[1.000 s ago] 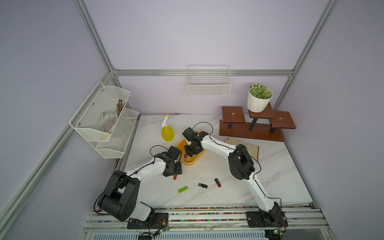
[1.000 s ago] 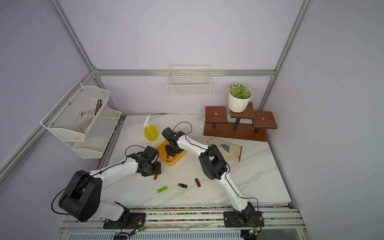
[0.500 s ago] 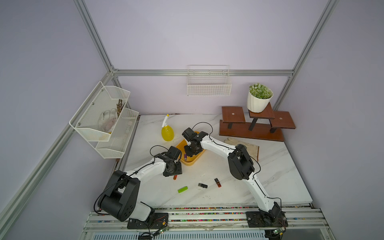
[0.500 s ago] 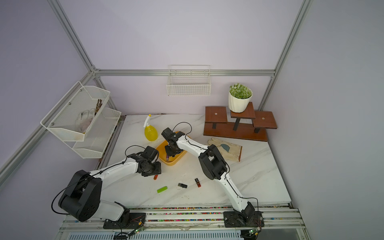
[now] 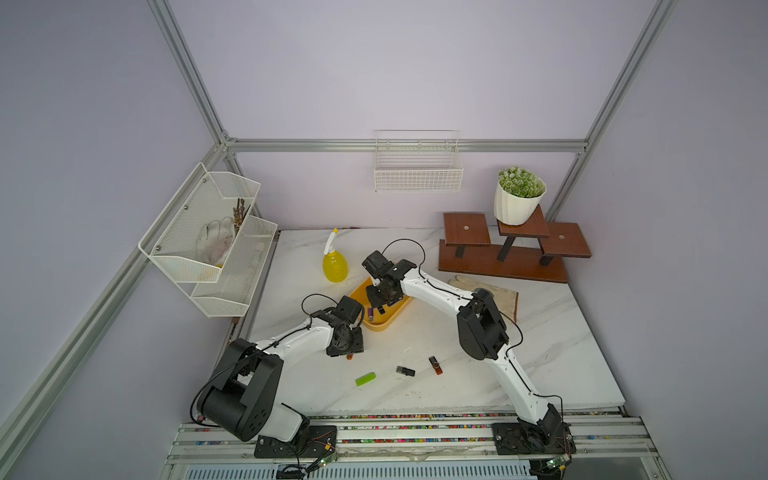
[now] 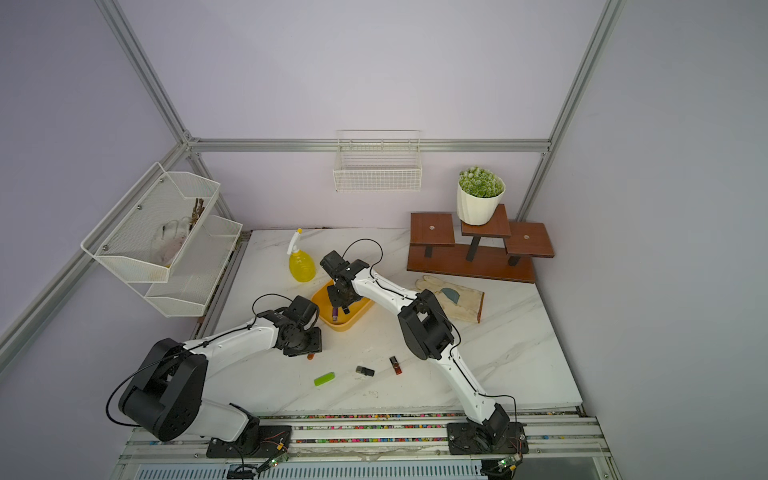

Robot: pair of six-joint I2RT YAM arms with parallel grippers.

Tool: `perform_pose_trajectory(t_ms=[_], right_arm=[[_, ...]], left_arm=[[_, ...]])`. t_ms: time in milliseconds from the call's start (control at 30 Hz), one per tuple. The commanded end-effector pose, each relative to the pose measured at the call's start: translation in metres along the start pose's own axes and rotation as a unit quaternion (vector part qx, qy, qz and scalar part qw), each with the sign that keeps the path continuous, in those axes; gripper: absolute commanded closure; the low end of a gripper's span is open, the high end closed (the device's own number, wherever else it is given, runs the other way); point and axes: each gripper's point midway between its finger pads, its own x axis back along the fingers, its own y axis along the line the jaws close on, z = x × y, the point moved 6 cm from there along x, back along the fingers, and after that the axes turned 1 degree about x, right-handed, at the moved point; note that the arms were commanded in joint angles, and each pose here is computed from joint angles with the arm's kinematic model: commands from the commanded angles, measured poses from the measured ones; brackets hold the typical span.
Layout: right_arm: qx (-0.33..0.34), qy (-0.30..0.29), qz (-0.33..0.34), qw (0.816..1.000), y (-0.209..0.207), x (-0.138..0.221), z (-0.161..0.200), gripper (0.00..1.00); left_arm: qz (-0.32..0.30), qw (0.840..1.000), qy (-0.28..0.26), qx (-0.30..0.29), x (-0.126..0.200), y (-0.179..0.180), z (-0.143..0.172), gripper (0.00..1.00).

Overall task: Put the usb flash drive into the storage box
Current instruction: Place the USB flash in the storage box, then pick up the USB flash from the center of the board.

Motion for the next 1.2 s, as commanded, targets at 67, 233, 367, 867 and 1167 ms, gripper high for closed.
perform_pose_trajectory(t_ms=[67, 233, 367, 867, 1167], right_arm=[[-0.001, -0.074, 0.000, 0.997, -0.003, 0.050, -0.038, 0.50], [-0.007, -0.074, 0.028, 0.997, -0.014, 0.074, -0.034, 0.50], [-0.019, -0.076, 0.069, 0.995, -0.031, 0.089, -0.023, 0.50], [-0.072, -0.055, 0.119, 0.989, -0.082, 0.123, 0.026, 0.48], [-0.108, -0.051, 0.094, 0.988, -0.085, 0.157, 0.081, 0.47]], left_arm=[[-0.006, 1.000, 0.001, -0.008, -0.007, -0.004, -0.001, 0.45], [-0.011, 1.000, 0.008, -0.017, -0.009, -0.008, -0.001, 0.53], [-0.022, 0.999, 0.024, -0.027, -0.013, -0.009, 0.001, 0.56], [-0.037, 0.997, 0.050, -0.043, -0.015, -0.007, 0.011, 0.68], [-0.040, 0.997, 0.057, -0.042, -0.016, -0.006, 0.020, 0.83]])
